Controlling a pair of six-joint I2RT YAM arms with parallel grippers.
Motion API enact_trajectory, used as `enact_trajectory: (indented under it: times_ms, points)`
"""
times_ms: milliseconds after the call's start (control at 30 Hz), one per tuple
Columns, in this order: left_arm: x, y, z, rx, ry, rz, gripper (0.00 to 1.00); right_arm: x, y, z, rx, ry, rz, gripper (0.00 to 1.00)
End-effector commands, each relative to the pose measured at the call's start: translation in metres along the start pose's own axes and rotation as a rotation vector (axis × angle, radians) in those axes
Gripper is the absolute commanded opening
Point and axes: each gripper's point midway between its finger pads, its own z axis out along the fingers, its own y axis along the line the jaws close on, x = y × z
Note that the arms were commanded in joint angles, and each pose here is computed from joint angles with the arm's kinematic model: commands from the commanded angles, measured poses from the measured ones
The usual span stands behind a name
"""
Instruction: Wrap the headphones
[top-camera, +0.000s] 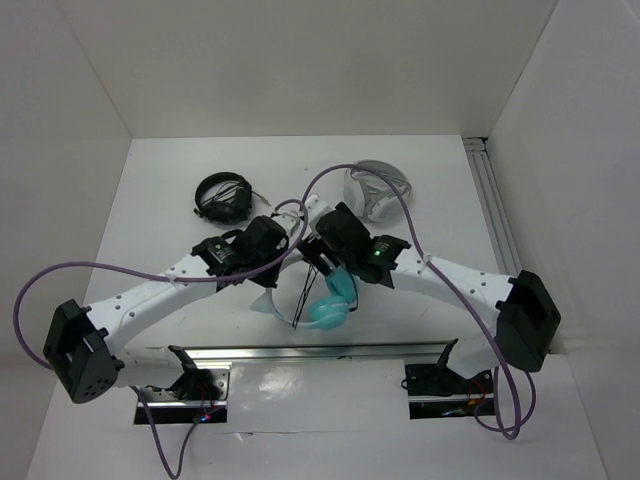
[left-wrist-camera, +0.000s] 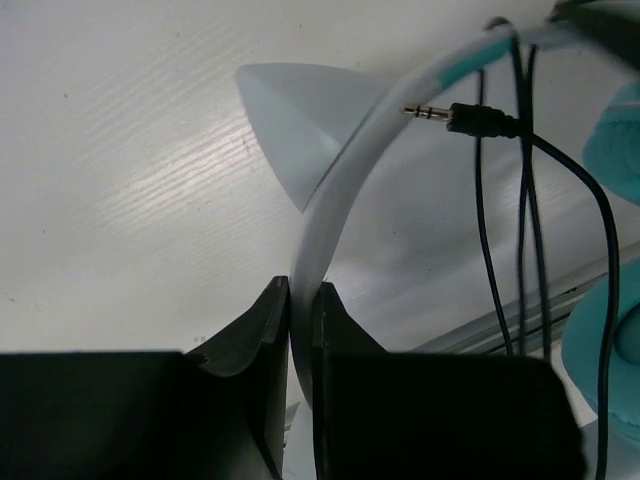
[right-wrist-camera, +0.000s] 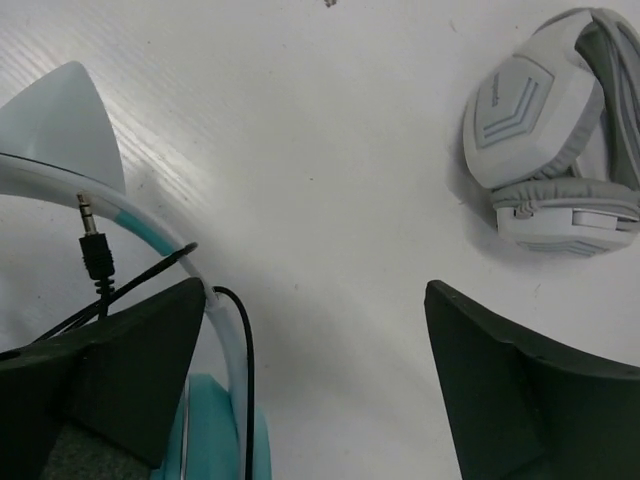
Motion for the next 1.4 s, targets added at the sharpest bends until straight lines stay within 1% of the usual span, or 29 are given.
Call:
enact_trajectory:
  times_ms: [0, 33, 133, 200, 233, 267, 367, 400, 433, 467, 533, 600, 633, 667, 800, 833, 867, 900, 933, 1033, 1067, 1100, 1133, 1167, 1267, 1333, 1367]
  points:
    - [0.029, -0.016, -0.015, 0.129, 0.128, 0.076, 0.0, -0.043, -0.058, -0.016, 0.186, -0.101, 0.127, 0.99]
    - [0.029, -0.016, -0.015, 0.129, 0.128, 0.076, 0.0, -0.055, -0.062, -0.022, 0.19, -0.139, 0.153, 1.0]
    - [0.027, -0.008, -0.014, 0.108, 0.124, 0.055, 0.0, -0.076, -0.065, -0.032, 0.175, -0.195, 0.211, 1.0]
    - [0.026, -0.005, -0.013, 0.101, 0.124, 0.037, 0.0, -0.086, -0.07, -0.042, 0.175, -0.231, 0.246, 1.0]
    - [0.024, 0.003, -0.012, 0.07, 0.117, 0.023, 0.0, -0.09, -0.074, -0.049, 0.189, -0.24, 0.262, 1.0]
    - [0.026, 0.009, -0.01, 0.05, 0.123, 0.003, 0.0, -0.087, -0.075, -0.049, 0.195, -0.229, 0.273, 1.0]
    - [0.019, 0.04, -0.003, -0.04, 0.094, -0.104, 0.0, -0.087, -0.085, -0.061, 0.23, -0.237, 0.302, 1.0]
    - [0.019, 0.059, 0.001, -0.084, 0.092, -0.177, 0.0, -0.09, -0.087, -0.066, 0.23, -0.252, 0.319, 1.0]
    - [0.016, 0.067, 0.001, -0.1, 0.08, -0.219, 0.0, -0.088, -0.088, -0.07, 0.229, -0.249, 0.318, 1.0]
    - [0.011, 0.082, 0.0, -0.16, 0.048, -0.265, 0.0, -0.089, -0.09, -0.076, 0.229, -0.264, 0.337, 1.0]
    - [0.012, 0.107, -0.003, -0.225, 0.03, -0.403, 0.0, -0.088, -0.088, -0.082, 0.205, -0.28, 0.349, 1.0]
    - [0.011, 0.124, -0.007, -0.288, 0.002, -0.509, 0.0, -0.091, -0.086, -0.092, 0.172, -0.308, 0.355, 1.0]
    - [0.017, 0.135, -0.006, -0.325, 0.004, -0.561, 0.0, -0.092, -0.088, -0.095, 0.173, -0.316, 0.358, 1.0]
    - [0.019, 0.143, -0.011, -0.364, -0.019, -0.6, 0.0, -0.091, -0.086, -0.098, 0.159, -0.323, 0.369, 1.0]
    - [0.035, 0.16, -0.017, -0.465, -0.064, -0.797, 0.0, -0.093, -0.084, -0.107, 0.126, -0.351, 0.373, 1.0]
    - [0.045, 0.163, -0.017, -0.495, -0.057, -0.831, 0.0, -0.093, -0.084, -0.107, 0.126, -0.351, 0.373, 1.0]
    - [0.05, 0.173, -0.02, -0.547, -0.073, -0.865, 0.0, -0.092, -0.083, -0.11, 0.113, -0.356, 0.373, 1.0]
    - [0.053, 0.174, -0.022, -0.562, -0.09, -0.886, 0.0, -0.094, -0.084, -0.114, 0.113, -0.366, 0.377, 1.0]
    - [0.069, 0.18, -0.018, -0.601, -0.069, -0.938, 0.0, -0.091, -0.08, -0.111, 0.098, -0.36, 0.371, 1.0]
    - [0.089, 0.19, -0.016, -0.665, -0.069, -1.002, 0.0, -0.092, -0.077, -0.112, 0.077, -0.369, 0.36, 1.0]
    - [0.104, 0.195, -0.013, -0.703, -0.043, -1.039, 0.0, -0.092, -0.077, -0.112, 0.077, -0.369, 0.36, 1.0]
    - [0.1, 0.196, -0.008, -0.675, -0.058, -1.045, 0.0, -0.089, -0.074, -0.11, 0.066, -0.361, 0.355, 1.0]
    - [0.101, 0.199, -0.006, -0.683, -0.058, -1.062, 0.0, -0.091, -0.074, -0.11, 0.066, -0.37, 0.358, 1.0]
    - [0.116, 0.203, -0.004, -0.72, -0.02, -1.072, 0.0, -0.087, -0.073, -0.108, 0.066, -0.36, 0.354, 1.0]
    - [0.113, 0.205, 0.002, -0.697, -0.025, -1.11, 0.0, -0.088, -0.069, -0.11, 0.049, -0.371, 0.342, 1.0]
    - [0.123, 0.206, 0.004, -0.728, -0.009, -1.121, 0.0, -0.088, -0.069, -0.11, 0.049, -0.371, 0.342, 1.0]
    - [0.129, 0.204, 0.002, -0.753, 0.004, -1.155, 0.0, -0.088, -0.069, -0.11, 0.049, -0.371, 0.342, 1.0]
